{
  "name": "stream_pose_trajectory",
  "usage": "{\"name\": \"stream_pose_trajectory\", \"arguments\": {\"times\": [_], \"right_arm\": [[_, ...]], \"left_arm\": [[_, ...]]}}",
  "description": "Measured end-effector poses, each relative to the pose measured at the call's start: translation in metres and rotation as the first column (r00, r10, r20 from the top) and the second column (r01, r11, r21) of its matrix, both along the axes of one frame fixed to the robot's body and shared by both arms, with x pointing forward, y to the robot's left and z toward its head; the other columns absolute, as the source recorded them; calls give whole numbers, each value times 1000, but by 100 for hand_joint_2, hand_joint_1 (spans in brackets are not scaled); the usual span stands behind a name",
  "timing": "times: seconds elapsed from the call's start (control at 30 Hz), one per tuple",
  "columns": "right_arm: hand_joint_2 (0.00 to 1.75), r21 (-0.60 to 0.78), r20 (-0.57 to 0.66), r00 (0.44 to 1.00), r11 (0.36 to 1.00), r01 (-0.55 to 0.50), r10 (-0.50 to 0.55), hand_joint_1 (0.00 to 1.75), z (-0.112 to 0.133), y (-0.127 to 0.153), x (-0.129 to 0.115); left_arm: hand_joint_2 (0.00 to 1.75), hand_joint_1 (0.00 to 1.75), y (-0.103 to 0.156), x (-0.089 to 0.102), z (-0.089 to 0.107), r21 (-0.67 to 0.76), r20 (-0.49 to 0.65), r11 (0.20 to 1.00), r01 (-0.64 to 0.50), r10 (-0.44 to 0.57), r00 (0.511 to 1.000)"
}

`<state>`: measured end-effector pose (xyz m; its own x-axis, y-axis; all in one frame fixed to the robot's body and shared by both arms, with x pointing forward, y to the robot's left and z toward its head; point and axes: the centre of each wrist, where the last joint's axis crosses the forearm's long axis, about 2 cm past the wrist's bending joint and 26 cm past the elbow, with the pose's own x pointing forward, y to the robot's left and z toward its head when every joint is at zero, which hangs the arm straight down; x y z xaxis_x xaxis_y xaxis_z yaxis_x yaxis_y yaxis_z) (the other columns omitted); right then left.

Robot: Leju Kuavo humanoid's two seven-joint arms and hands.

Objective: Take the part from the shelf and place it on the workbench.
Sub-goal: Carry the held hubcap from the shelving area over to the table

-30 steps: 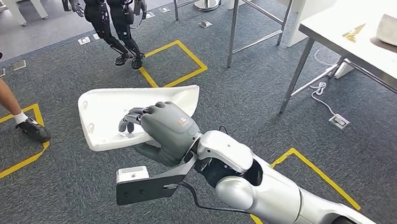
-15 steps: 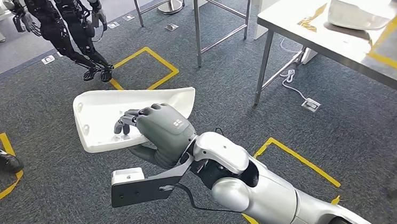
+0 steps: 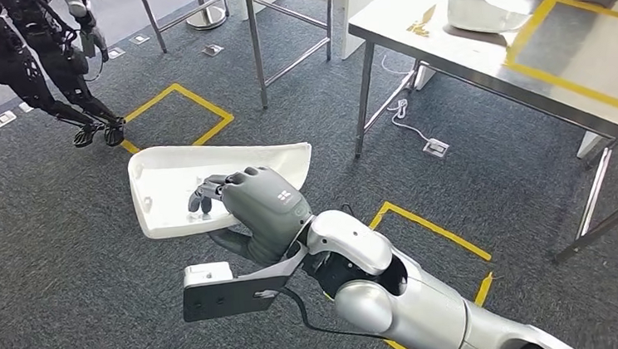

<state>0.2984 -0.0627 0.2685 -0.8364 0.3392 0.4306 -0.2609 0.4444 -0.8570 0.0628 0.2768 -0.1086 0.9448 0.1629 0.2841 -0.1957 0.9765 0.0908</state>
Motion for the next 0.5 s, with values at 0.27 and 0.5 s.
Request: {"name": "stream_pose_trajectory", "arguments": {"times": [0.27, 0.5], "right_arm": [[175, 0, 12, 1000, 1000, -1, 1, 175, 3, 0, 2], [175, -5, 10, 1000, 1000, -3, 3, 175, 2, 1, 4]], "left_arm": [[0, 0, 0, 3, 1, -8, -25, 1000, -14, 14, 1000], [0, 0, 0, 1, 0, -15, -61, 1000, -19, 18, 998]]}}
